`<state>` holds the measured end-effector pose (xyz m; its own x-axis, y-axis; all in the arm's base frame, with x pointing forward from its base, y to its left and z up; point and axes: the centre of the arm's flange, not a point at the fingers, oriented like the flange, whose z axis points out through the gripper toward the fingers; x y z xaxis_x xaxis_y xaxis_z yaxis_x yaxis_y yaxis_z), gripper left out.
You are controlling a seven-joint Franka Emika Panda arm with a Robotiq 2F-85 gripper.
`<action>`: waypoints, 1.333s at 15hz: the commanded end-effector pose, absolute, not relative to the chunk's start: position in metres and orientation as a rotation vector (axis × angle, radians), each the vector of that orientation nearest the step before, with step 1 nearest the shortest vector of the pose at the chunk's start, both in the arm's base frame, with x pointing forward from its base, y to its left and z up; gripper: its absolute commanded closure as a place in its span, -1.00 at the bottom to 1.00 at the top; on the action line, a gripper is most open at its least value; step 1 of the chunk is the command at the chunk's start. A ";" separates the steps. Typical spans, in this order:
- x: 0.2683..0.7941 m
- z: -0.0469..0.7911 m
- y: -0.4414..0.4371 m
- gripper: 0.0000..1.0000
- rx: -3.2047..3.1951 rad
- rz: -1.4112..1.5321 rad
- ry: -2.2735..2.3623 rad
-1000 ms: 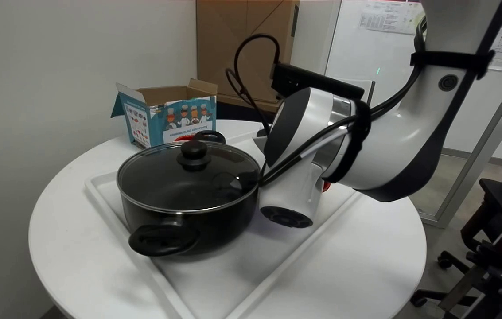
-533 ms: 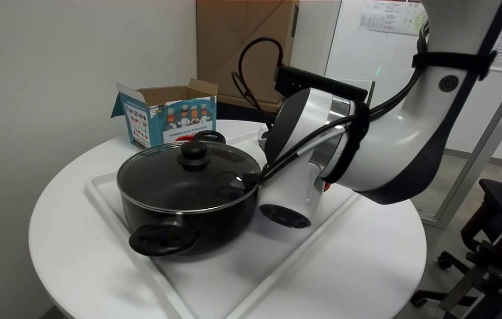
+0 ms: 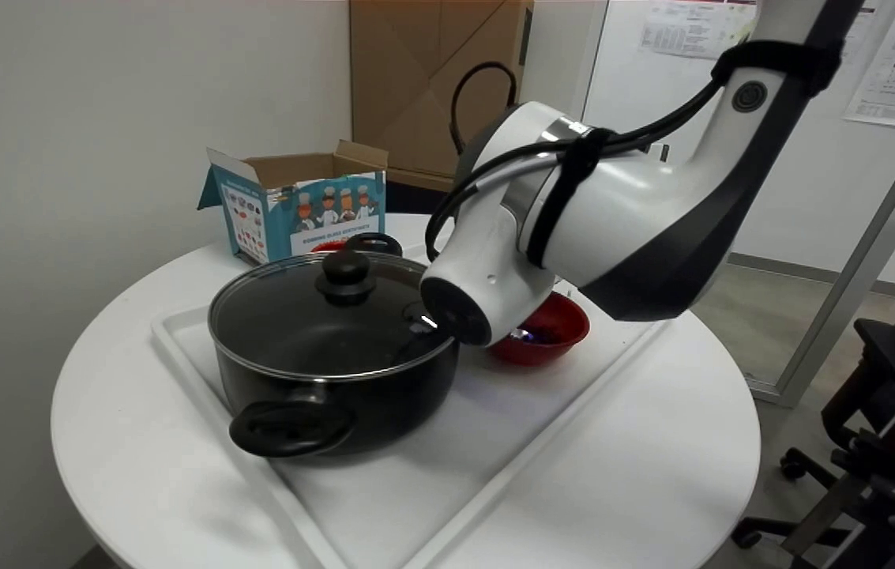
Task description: Pour some contents of the jug into the red bowl
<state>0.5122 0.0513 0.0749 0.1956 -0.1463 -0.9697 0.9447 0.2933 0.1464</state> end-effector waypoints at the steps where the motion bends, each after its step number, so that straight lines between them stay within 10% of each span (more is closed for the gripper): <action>1: 0.523 0.089 0.051 0.76 1.098 -1.027 1.093; 20: 0.575 0.187 0.016 0.76 2.101 -1.052 1.091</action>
